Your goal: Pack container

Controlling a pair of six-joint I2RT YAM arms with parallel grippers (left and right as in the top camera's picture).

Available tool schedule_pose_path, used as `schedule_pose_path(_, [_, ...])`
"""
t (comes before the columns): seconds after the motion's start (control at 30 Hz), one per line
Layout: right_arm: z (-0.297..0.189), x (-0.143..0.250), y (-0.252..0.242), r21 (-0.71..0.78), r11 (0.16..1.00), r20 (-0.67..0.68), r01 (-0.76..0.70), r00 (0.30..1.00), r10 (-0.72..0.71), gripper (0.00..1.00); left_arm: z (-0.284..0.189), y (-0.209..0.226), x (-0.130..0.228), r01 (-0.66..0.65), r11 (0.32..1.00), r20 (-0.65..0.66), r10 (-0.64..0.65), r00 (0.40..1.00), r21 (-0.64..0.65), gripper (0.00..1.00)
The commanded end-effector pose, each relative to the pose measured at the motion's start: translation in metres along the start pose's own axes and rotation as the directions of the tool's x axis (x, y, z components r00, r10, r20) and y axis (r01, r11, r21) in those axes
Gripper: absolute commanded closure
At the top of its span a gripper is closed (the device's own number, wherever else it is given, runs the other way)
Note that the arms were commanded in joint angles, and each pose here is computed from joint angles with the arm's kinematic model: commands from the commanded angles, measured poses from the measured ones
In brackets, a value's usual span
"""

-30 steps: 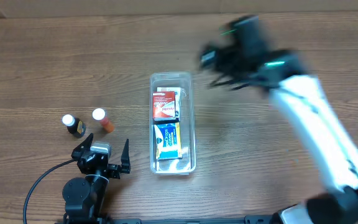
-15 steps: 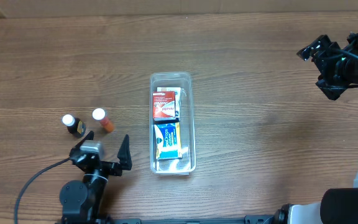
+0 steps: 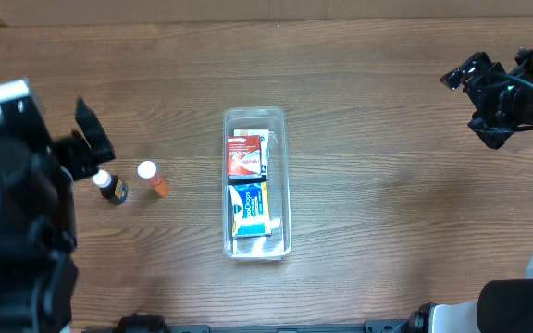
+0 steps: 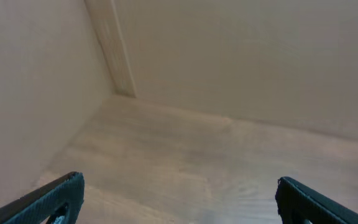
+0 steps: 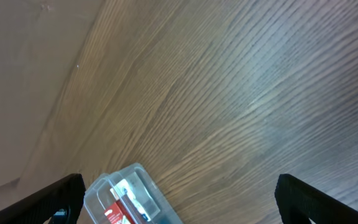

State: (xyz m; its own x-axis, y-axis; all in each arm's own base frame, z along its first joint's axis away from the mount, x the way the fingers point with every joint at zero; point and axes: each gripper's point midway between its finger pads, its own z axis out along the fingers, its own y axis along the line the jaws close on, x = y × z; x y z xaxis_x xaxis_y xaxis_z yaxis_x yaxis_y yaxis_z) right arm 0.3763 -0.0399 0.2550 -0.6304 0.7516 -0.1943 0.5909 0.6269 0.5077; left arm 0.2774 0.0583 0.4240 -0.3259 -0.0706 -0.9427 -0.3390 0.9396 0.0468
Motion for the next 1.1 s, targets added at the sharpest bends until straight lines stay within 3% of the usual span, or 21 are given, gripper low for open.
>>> schedule_pose_path(0.0, [-0.002, 0.0, 0.002, -0.009, 1.0, 0.004, 0.003, 1.0, -0.003, 0.0, 0.011, 0.019, 0.007, -0.004, 0.993, -0.11, -0.01, 0.994, -0.121, 0.0])
schedule_pose_path(0.1, [-0.002, 0.0, 0.002, -0.009, 1.0, 0.004, 0.003, 1.0, -0.003, 0.0, 0.026, 0.042, 0.072, 0.125, 0.952, -0.345, -0.22, 0.912, -0.279, 0.0])
schedule_pose_path(0.13, [-0.002, 0.0, 0.002, -0.009, 1.0, 0.004, 0.003, 1.0, -0.003, 0.0, 0.034, 0.053, 0.105, 0.137, 0.93, -0.46, -0.292, 0.839, -0.341, 0.0])
schedule_pose_path(0.3, [-0.002, 0.0, 0.002, -0.009, 1.0, 0.004, 0.003, 1.0, -0.003, 0.0, 0.078, 0.055, 0.2, 0.171, 0.912, -0.748, -0.405, 0.526, -0.374, 0.0])
schedule_pose_path(0.4, [-0.002, 0.0, 0.002, -0.009, 1.0, 0.004, 0.003, 1.0, -0.003, 0.0, 0.102, 0.056, 0.238, 0.138, 0.914, -0.819, -0.403, 0.408, -0.381, 0.02])
schedule_pose_path(0.57, [-0.002, 0.0, 0.002, -0.009, 1.0, 0.004, 0.003, 1.0, -0.003, 0.0, 0.139, 0.043, 0.276, 0.103, 0.967, -0.911, -0.253, 0.325, -0.232, 0.15])
schedule_pose_path(0.67, [-0.002, 0.0, 0.002, -0.009, 1.0, 0.004, 0.003, 1.0, -0.003, 0.0, 0.153, 0.037, 0.292, 0.091, 0.981, -0.936, -0.189, 0.297, -0.17, 0.16])
schedule_pose_path(0.87, [-0.002, 0.0, 0.002, -0.009, 1.0, 0.004, 0.003, 1.0, -0.003, 0.0, 0.168, 0.023, 0.297, 0.068, 0.997, -0.944, -0.068, 0.324, -0.049, 0.19])
schedule_pose_path(1.07, [-0.002, 0.0, 0.002, -0.009, 1.0, 0.004, 0.003, 1.0, -0.003, 0.0, 0.169, 0.02, 0.296, 0.041, 0.999, -0.942, 0.014, 0.336, 0.03, 0.43])
